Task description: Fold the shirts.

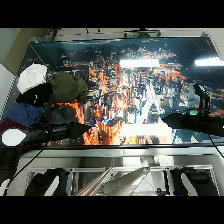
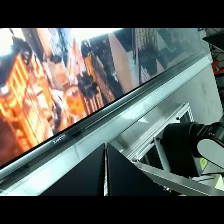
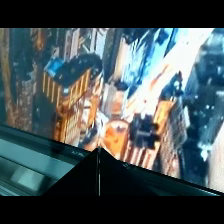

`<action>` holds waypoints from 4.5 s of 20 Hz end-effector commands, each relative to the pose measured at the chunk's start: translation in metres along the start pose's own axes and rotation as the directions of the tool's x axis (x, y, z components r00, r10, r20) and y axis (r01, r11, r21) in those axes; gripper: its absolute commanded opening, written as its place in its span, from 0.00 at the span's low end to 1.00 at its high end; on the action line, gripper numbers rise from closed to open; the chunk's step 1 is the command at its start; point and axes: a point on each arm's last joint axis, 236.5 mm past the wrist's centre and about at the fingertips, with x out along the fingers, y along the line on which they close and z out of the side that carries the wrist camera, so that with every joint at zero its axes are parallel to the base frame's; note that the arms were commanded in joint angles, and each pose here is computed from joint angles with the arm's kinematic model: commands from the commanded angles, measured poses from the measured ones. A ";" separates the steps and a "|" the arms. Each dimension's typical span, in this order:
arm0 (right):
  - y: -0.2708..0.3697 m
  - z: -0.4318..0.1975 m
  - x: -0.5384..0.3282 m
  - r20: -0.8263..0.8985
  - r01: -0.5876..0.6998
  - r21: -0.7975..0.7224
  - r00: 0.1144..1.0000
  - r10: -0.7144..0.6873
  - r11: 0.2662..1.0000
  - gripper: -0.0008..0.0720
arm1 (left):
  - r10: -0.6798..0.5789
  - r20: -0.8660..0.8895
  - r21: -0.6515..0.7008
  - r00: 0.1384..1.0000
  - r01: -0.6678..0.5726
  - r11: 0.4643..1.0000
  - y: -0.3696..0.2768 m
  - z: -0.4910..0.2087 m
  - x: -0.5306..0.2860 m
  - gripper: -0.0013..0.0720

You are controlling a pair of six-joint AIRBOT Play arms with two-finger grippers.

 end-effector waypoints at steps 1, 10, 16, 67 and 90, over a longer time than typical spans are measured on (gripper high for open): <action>0.000 -0.001 0.000 -0.002 -0.001 0.001 1.000 0.001 1.000 0.05 | 0.001 -0.001 -0.003 1.000 -0.001 1.000 0.001 -0.001 0.001 0.04; 0.000 -0.001 0.000 -0.003 -0.001 0.001 1.000 0.001 1.000 0.05 | 0.005 -0.020 -0.023 1.000 -0.005 1.000 0.008 -0.009 0.005 0.04; -0.001 0.004 0.001 0.018 0.002 0.001 1.000 -0.002 1.000 0.05 | 0.024 0.041 -0.023 0.999 -0.023 0.999 0.012 0.005 0.005 0.04; -0.055 -0.004 0.029 -0.114 0.133 0.044 0.985 -0.127 0.990 0.81 | -0.120 -0.589 0.112 0.799 0.229 0.967 -0.022 0.051 0.175 0.78; -0.044 0.024 0.173 -0.261 -0.276 -0.022 0.930 0.261 0.961 0.80 | -0.082 -0.310 -0.332 0.947 -0.027 0.943 0.091 -0.092 0.145 0.98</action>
